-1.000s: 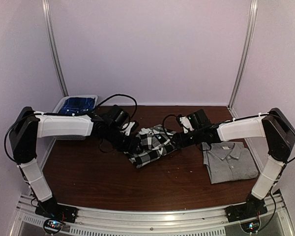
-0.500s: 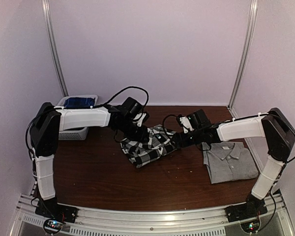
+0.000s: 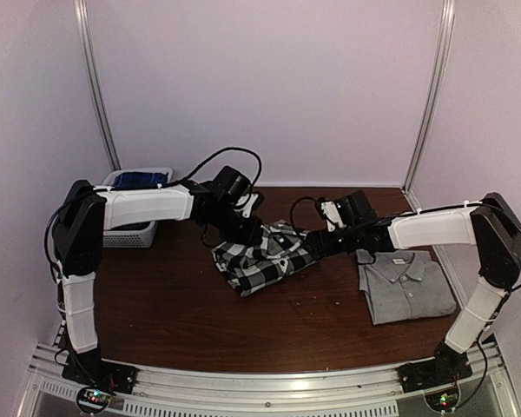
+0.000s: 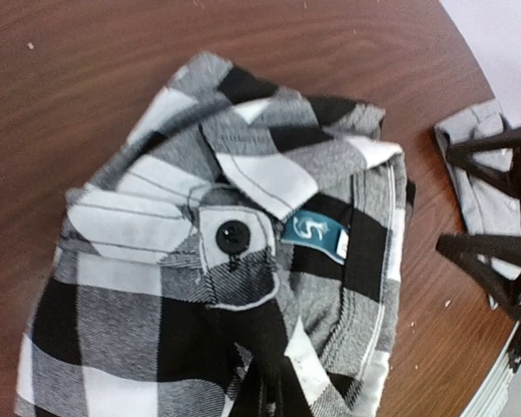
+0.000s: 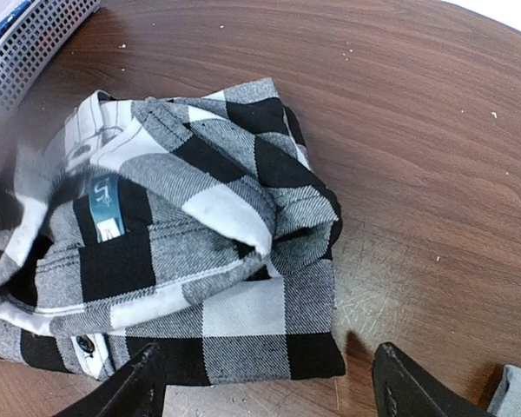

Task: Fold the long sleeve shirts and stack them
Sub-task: Flatten out the square-folded shirt at the center of the board.

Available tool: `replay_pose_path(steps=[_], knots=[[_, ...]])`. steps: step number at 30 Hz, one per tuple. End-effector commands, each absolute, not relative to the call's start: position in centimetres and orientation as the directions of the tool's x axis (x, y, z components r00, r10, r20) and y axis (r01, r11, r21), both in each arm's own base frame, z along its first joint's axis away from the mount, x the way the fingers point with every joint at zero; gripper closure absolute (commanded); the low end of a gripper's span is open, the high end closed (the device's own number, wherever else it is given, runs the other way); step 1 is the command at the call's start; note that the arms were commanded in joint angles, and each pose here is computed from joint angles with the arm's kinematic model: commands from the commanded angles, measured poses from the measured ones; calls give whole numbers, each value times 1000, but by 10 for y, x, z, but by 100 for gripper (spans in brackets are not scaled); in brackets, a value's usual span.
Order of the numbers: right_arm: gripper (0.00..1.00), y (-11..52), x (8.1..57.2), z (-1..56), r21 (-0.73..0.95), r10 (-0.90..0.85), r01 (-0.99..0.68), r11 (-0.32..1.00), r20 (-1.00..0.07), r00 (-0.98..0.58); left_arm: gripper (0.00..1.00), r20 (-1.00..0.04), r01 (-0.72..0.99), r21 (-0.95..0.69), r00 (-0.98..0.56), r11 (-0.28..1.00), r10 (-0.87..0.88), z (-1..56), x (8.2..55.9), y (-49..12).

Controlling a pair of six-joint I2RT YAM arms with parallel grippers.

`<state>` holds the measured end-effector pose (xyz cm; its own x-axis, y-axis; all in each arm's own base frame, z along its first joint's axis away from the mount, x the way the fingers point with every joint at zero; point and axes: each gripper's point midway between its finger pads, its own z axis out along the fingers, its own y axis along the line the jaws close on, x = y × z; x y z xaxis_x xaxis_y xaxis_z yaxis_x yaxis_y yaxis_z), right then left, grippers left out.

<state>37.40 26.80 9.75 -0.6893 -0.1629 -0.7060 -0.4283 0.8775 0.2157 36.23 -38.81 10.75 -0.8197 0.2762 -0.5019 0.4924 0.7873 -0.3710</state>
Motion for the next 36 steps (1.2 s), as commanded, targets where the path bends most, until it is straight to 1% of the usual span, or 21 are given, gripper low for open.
replay_pose_path(steps=[1, 2, 4, 6, 7, 8, 9, 10, 13, 15, 16, 20, 23, 27, 31, 36], knots=[[17, 261, 378, 116, 222, -112, -402, 889, -744, -659, 100, -646, 420, -434, -762, 797, 50, 179, 435, -364], [17, 262, 377, 116, 226, -110, -404, 886, -744, -659, 100, -659, 388, -447, -752, 806, -3, 186, 454, -350], [17, 264, 378, 116, 236, -105, -404, 884, -742, -663, 100, -654, 311, -501, -748, 808, -118, 191, 492, -320], [17, 267, 379, 115, 243, -105, -406, 881, -737, -668, 100, -635, 272, -525, -756, 807, -158, 185, 523, -306], [17, 268, 380, 115, 246, -104, -407, 880, -735, -670, 97, -621, 255, -523, -767, 813, -159, 179, 534, -303], [17, 270, 381, 115, 247, -105, -409, 878, -735, -670, 91, -616, 255, -520, -773, 815, -150, 175, 543, -303], [17, 271, 383, 117, 249, -103, -411, 877, -738, -667, 77, -614, 257, -511, -777, 820, -139, 173, 549, -305], [17, 273, 383, 116, 248, -106, -412, 877, -736, -668, 71, -611, 256, -503, -781, 826, -130, 170, 553, -306], [17, 276, 388, 115, 241, -118, -419, 875, -735, -668, 59, -623, 265, -494, -772, 828, -125, 175, 558, -308], [17, 281, 391, 115, 237, -127, -426, 873, -733, -668, 45, -630, 266, -487, -767, 832, -124, 179, 557, -306], [17, 284, 394, 115, 239, -130, -431, 870, -733, -668, 43, -633, 262, -479, -765, 838, -122, 181, 556, -303], [17, 304, 399, 113, 240, -161, -469, 850, -730, -664, 41, -628, 258, -462, -771, 849, -107, 183, 541, -295], [17, 324, 401, 112, 232, -190, -497, 836, -727, -660, 41, -605, 243, -445, -791, 862, -89, 175, 516, -289], [18, 353, 406, 111, 232, -215, -531, 815, -730, -649, 42, -558, 215, -454, -825, 864, -87, 153, 477, -286], [19, 374, 409, 92, 229, -246, -544, 807, -707, -663, 43, -514, 176, -455, -853, 873, -96, 128, 441, -278], [22, 377, 428, 76, 177, -245, -495, 851, -699, -672, 44, -471, 101, -394, -876, 913, -106, 92, 415, -255]])
